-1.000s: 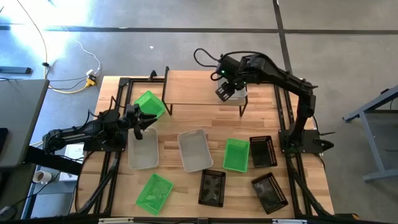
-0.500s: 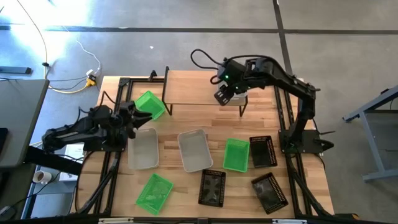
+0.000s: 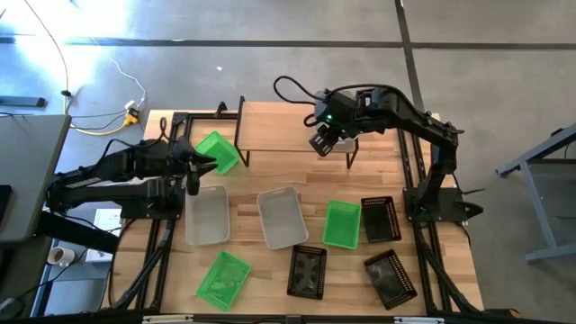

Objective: Stack baskets on shelf by color
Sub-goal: Put the top green bin on the shelf

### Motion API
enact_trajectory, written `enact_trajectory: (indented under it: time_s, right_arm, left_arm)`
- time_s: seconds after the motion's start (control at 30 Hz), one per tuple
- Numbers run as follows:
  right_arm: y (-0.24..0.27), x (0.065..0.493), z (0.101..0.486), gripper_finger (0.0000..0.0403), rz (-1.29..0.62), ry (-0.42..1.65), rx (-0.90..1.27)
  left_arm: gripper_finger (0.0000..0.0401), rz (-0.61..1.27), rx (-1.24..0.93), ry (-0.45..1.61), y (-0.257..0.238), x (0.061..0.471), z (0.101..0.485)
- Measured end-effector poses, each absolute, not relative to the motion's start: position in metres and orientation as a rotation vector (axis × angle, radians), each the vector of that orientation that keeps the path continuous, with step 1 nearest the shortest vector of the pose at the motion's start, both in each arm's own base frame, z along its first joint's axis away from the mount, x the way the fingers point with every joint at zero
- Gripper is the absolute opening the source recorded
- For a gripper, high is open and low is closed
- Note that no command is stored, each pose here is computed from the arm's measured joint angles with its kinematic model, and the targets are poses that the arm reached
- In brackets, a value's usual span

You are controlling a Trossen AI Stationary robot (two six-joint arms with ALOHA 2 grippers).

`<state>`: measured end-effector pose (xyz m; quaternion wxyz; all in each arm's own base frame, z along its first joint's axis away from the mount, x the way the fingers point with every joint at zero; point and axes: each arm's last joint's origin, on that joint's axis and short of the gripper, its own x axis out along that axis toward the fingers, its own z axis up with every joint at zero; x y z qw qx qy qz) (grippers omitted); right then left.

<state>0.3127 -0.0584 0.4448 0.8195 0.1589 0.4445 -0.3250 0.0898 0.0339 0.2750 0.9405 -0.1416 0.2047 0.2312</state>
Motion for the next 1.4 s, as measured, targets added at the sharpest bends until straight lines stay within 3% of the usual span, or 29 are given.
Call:
enact_trajectory:
  time_s: [0.2, 0.47, 0.83, 1.4]
  right_arm:
    - [-0.061, 0.305, 0.451, 0.017, -0.694, 0.932, 0.319]
    - [-0.059, 0.28, 0.471, 0.017, -0.726, 0.852, 0.302]
    - [-0.057, 0.261, 0.484, 0.017, -0.691, 0.839, 0.178]
    - [-0.057, 0.261, 0.486, 0.017, -0.592, 0.885, -0.021]
  left_arm:
    - [0.0101, 0.484, -0.256, 0.564, 0.04, 0.106, 0.293]
    - [0.0101, 0.492, -0.195, 0.839, 0.045, 0.119, 0.282]
    - [0.0101, 0.626, -0.256, 0.92, 0.053, 0.134, 0.27]
    - [0.0101, 1.268, -0.996, 0.632, 0.078, 0.117, 0.263]
